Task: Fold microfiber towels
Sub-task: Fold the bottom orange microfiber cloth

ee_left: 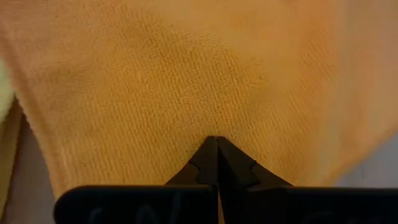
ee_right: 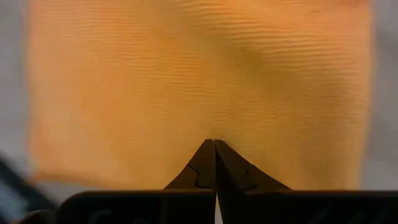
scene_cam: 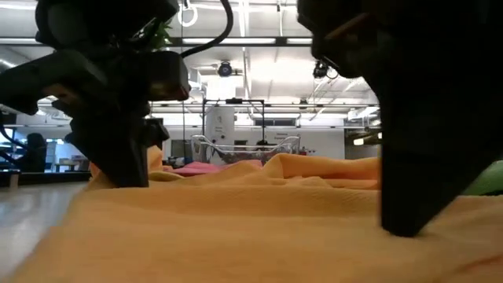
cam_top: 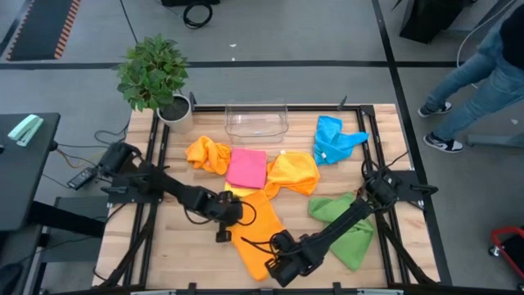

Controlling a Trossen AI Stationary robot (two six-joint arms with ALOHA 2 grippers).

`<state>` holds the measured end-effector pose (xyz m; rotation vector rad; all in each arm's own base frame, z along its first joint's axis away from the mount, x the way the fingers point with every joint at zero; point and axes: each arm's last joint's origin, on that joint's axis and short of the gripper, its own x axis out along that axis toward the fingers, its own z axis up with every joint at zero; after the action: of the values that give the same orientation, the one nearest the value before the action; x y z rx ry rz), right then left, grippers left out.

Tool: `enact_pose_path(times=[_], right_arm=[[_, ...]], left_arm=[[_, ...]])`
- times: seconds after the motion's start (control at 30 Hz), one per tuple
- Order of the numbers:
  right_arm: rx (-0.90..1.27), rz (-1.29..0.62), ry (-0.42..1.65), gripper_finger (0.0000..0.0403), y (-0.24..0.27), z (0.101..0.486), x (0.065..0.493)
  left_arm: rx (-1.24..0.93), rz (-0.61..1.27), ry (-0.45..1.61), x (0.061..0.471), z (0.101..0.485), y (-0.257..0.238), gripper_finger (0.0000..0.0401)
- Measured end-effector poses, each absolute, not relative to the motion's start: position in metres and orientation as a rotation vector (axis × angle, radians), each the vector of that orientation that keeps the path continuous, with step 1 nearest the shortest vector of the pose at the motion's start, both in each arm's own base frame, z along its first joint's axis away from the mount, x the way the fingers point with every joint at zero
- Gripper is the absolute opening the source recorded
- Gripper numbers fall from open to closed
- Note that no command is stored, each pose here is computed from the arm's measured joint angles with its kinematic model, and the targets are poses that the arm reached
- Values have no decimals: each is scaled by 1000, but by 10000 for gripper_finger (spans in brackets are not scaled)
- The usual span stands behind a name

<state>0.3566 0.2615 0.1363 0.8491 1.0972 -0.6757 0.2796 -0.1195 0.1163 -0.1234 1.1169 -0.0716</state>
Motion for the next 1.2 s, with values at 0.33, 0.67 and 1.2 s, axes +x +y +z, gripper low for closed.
enact_pose_path(times=[0.33, 0.67, 1.2], right_arm=[[757, -780, 1241, 3, 251, 136, 344], [705, -713, 1176, 3, 240, 184, 335], [782, -430, 900, 3, 256, 203, 361]], left_arm=[[-411, -21, 1176, 251, 126, -163, 6], [-301, -14, 962, 256, 203, -181, 6], [336, -339, 1095, 205, 209, -204, 14]])
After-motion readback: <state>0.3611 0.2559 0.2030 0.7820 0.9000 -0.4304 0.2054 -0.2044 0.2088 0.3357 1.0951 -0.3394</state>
